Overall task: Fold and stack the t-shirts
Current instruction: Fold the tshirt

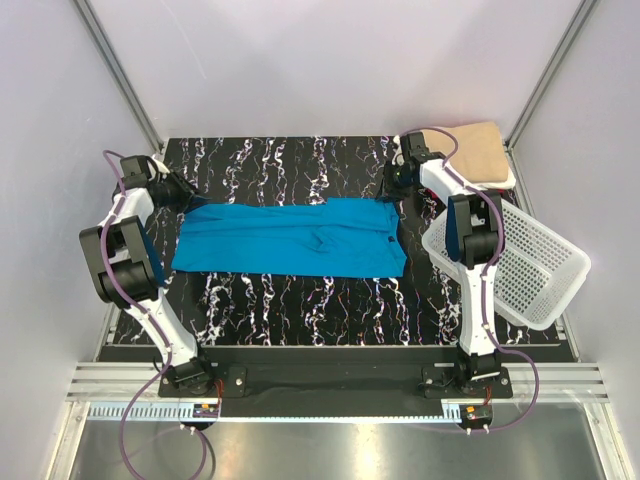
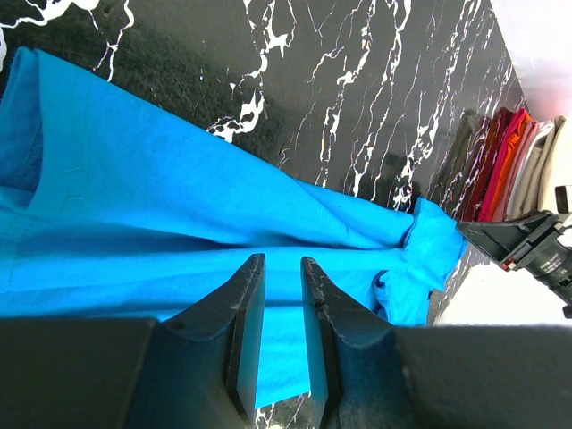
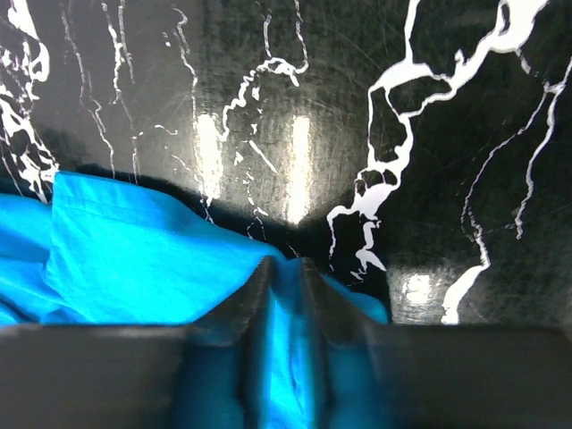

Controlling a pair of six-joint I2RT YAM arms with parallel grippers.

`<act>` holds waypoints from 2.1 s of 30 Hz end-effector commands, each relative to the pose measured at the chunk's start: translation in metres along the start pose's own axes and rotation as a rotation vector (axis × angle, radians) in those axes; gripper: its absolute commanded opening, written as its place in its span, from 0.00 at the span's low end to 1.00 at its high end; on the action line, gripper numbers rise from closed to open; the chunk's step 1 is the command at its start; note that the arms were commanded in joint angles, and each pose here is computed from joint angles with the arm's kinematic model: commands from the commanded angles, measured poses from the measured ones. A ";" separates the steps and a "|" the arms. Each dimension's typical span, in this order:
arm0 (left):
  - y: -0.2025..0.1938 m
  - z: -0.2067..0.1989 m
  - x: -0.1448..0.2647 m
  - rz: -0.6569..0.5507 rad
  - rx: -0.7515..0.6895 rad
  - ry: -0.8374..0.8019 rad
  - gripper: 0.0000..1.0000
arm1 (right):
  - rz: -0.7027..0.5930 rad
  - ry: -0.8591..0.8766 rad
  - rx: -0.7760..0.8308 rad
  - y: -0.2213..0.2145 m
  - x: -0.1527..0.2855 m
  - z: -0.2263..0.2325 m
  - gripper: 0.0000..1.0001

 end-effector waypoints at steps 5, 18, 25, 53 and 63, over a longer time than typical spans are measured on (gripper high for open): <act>0.007 -0.006 0.008 -0.037 -0.032 -0.037 0.27 | -0.044 0.056 0.031 0.015 0.011 0.015 0.01; 0.005 -0.004 0.005 -0.029 -0.024 -0.036 0.26 | -0.148 0.141 0.101 0.023 0.050 0.036 0.06; 0.005 -0.004 0.005 -0.032 -0.027 -0.039 0.26 | -0.139 0.151 0.100 0.018 0.047 0.034 0.00; 0.007 0.074 0.011 -0.001 -0.052 0.423 0.43 | -0.079 0.389 0.110 -0.078 0.128 0.044 0.00; 0.006 0.086 -0.003 0.029 -0.010 0.427 0.44 | -0.082 0.407 0.117 -0.080 0.133 0.048 0.00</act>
Point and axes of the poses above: each gripper's point midway between its finger pads, its own x axis back along the fingers, its own z axis along the line the jaws close on, y = z × x, the point moved 9 cm from there along x, back along the fingers, and after that the axes turned 15 degrees about -x, right-handed, at the moved point
